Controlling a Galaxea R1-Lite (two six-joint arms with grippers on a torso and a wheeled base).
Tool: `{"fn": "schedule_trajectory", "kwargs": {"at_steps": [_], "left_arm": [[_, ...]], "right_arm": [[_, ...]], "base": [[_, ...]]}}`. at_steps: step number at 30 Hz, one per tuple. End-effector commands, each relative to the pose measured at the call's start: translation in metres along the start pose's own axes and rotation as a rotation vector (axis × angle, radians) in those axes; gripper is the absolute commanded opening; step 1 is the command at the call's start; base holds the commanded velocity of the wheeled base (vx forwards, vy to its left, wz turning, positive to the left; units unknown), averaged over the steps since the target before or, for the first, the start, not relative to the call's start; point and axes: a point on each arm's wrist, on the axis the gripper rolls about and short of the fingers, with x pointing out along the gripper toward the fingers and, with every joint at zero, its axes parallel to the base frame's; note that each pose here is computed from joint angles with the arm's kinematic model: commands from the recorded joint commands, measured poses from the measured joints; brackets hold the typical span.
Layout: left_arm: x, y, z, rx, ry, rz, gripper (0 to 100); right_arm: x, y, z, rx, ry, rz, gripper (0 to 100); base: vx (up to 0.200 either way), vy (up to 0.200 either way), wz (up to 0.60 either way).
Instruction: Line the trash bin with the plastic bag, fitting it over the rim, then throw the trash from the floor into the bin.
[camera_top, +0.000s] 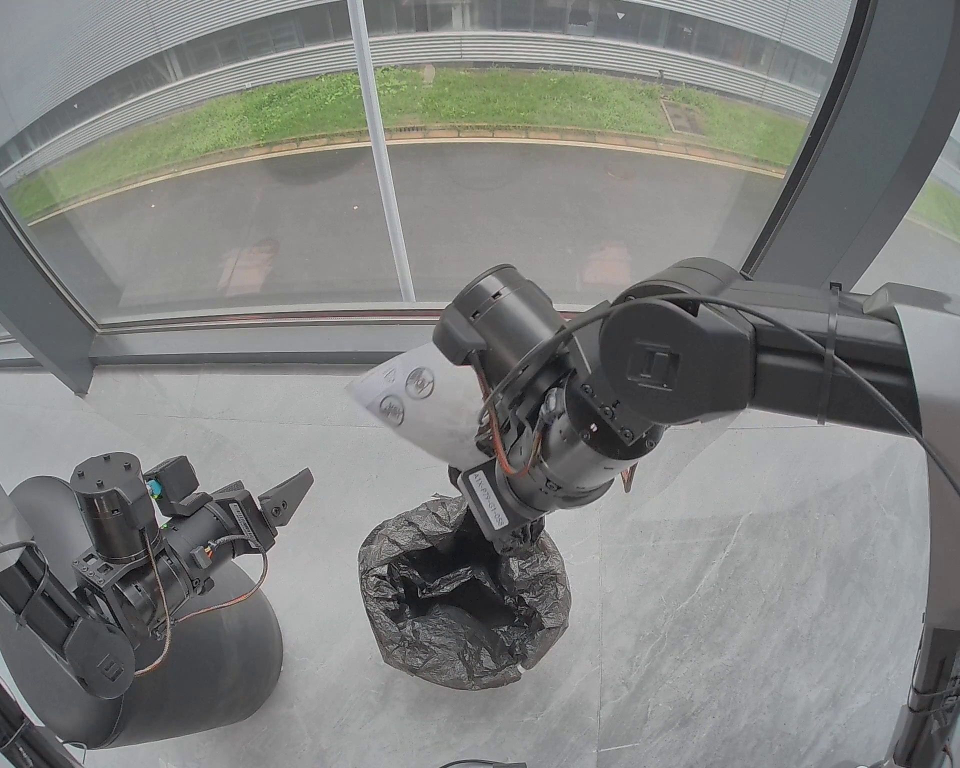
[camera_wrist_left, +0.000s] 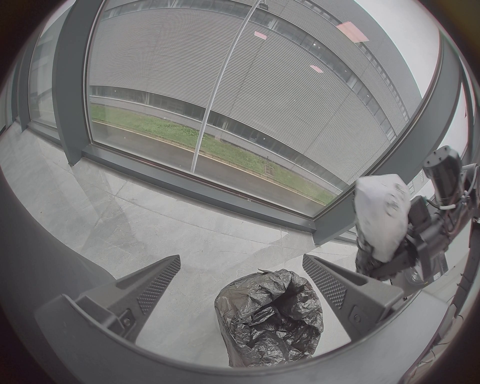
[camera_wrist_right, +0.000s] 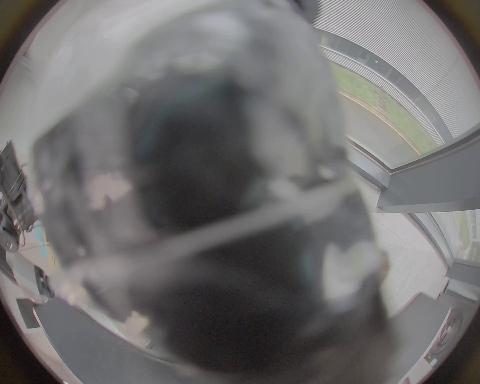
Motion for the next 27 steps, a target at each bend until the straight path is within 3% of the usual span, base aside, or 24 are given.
{"fn": "schedule_trajectory", "kwargs": {"at_steps": [1,6,15,27], "left_arm": [[-0.002,-0.001,0.002,0.000,-0.009,-0.004,100],[-0.002,-0.001,0.002,0.000,-0.007,-0.005,100],[-0.008,-0.005,0.009,0.002,-0.041,-0.020,100],[-0.014,-0.007,0.015,0.007,-0.069,-0.032,100]], "right_arm": [[-0.018,0.019,-0.008,-0.035,0.007,0.030,0],[-0.005,0.037,-0.025,-0.003,0.121,0.014,0],[0.050,0.063,-0.048,-0.065,0.262,-0.029,0],[0.079,0.076,-0.061,-0.102,0.279,-0.099,0]], "base": [[0.000,0.000,0.00],[0.000,0.000,0.00],[0.000,0.000,0.00],[0.000,0.000,0.00]]}}
